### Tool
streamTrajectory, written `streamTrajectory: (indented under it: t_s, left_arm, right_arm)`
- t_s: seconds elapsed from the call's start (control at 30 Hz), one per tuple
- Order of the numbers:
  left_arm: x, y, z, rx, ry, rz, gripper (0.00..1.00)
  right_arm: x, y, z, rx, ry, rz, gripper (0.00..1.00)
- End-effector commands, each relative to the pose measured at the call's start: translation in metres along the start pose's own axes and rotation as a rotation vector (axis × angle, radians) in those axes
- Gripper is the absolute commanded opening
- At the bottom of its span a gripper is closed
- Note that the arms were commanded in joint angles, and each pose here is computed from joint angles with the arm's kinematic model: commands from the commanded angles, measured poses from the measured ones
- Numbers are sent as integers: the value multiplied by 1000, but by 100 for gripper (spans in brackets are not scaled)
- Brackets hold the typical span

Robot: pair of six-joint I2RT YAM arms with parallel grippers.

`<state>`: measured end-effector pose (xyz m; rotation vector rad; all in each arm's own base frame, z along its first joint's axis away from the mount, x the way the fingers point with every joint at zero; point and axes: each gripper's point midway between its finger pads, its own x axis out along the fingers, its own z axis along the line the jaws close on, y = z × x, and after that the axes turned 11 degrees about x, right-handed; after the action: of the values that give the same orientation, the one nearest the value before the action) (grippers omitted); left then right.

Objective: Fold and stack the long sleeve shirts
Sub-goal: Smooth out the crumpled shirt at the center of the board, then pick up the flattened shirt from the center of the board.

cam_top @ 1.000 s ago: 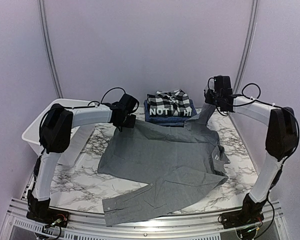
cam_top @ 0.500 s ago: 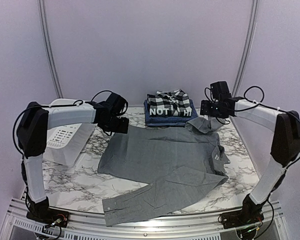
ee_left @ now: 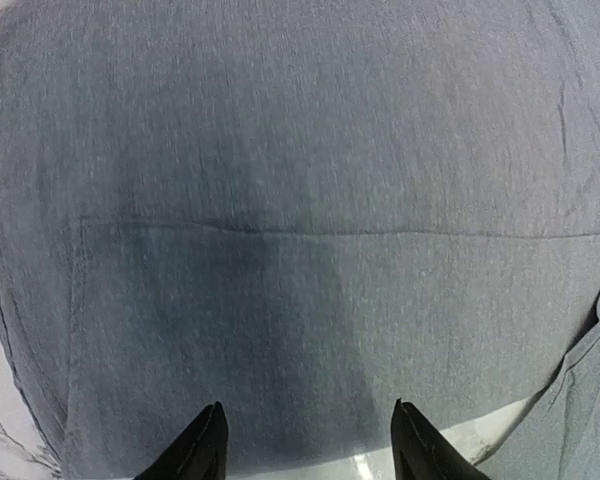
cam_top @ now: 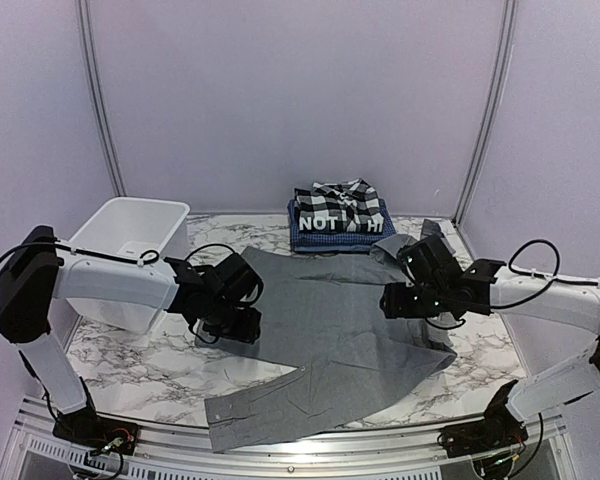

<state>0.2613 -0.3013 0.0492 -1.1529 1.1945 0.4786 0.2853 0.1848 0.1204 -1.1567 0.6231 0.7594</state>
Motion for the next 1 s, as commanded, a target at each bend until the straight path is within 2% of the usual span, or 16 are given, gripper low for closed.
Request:
streamTrajectory:
  t_s: [0.0,0.27,0.43,0.53,0.6,0.7,0.77,0.83,0.9,0.97]
  left_arm:
    - [-19,1,-19,-63,37,-54,58]
    - [-22,18,-40,-84,48,-45,57]
    - [-28,23,-39,-112,47,-53,57]
    - [-30,24,-38,-125,46,-59,57]
    - [-32,24,-37,-132,46,-65,57]
    - [-33,23,-36,-144,39,-74,57]
    - [-34,21,-35,-150,35,-80,57]
    - [-34,17,-36,-154,30,-87,57]
    - [-35,13,-37,-159,25,-93,57]
    - [-37,8,-37,-166,19,-102,57]
  right_arm:
    - [-5,36,9,-10,-31,60,65]
    - [21,65,21,-156,-96,114,76]
    - [37,76,24,-228,-103,144,76]
    - [43,82,25,-238,-110,164,73]
    - [42,83,26,-238,-116,165,64]
    - [34,85,29,-243,-135,160,39]
    - [27,85,30,-250,-144,155,19]
    - [18,86,32,-263,-157,151,6]
    - [4,87,37,-276,-189,143,0]
    - [-9,91,43,-286,-232,145,0]
